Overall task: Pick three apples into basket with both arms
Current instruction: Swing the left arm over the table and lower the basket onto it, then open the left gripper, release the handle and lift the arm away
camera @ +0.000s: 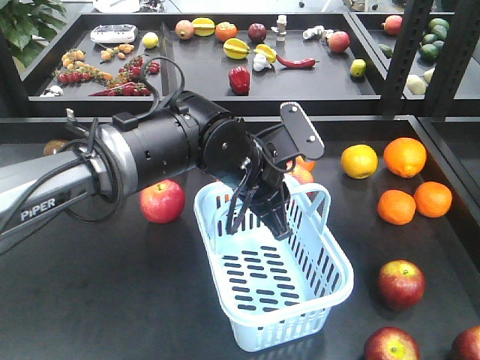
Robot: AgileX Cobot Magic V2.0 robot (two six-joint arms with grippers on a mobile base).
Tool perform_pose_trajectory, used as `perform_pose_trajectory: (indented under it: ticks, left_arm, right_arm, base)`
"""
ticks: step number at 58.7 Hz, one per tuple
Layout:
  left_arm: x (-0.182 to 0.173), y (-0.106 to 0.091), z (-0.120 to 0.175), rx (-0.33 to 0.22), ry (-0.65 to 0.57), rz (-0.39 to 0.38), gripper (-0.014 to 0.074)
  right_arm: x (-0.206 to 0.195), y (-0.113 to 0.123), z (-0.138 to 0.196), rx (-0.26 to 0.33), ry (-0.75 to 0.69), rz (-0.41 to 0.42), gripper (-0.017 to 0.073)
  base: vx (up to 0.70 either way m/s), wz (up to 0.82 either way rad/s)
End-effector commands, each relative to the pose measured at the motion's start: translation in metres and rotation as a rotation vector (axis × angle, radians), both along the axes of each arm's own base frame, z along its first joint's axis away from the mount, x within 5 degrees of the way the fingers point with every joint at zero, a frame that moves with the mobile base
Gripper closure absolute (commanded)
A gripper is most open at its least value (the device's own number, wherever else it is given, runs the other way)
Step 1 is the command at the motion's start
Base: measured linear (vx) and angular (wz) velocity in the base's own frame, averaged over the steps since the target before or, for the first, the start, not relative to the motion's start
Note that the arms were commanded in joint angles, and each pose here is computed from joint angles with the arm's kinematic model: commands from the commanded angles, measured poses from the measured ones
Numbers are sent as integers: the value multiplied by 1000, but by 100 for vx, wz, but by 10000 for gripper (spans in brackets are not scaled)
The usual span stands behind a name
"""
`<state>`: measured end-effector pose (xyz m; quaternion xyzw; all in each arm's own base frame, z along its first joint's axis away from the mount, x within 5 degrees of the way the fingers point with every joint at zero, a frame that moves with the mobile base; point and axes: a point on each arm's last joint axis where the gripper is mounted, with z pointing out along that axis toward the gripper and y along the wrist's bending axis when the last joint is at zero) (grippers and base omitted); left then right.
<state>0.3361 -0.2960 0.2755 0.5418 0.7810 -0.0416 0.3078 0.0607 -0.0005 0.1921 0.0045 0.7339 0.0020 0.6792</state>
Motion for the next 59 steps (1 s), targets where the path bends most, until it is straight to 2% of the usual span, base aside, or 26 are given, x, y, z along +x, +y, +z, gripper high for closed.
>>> perform_pose_trajectory:
  ticks: [1,8,14,20,32,40,51,59]
  left_arm:
    - [-2,2,40,-116,-106,20,195]
    - [-2,3,38,-90,-107,17,78]
    - [-3,7,39,-52,-99,13,46]
    - [-9,12,48,-41,-90,14,48]
    - [-26,26,91,-117,-168,16,54]
    - [-44,43,119,-129,-182,17,55]
    - [-80,74,150,-107,-101,62,93]
    - [-107,91,165,-126,8,85,141]
  right_arm:
    - [2,1,2,-12,-42,10,564]
    - [2,1,2,-12,-42,10,564]
    - [2,1,2,-12,-42,10,564]
    - [2,1,2,-12,-42,10,564]
    - [2,1,2,-12,-42,10,564]
    - [2,1,2,-12,-42,10,564]
    - [2,1,2,-12,-42,10,564]
    - [2,1,2,-12,-42,10,564]
  base:
    - [0,0]
    - [0,0]
    - [0,0]
    - [0,0]
    - [0,0]
    - [0,0]
    - [0,0]
    - [0,0]
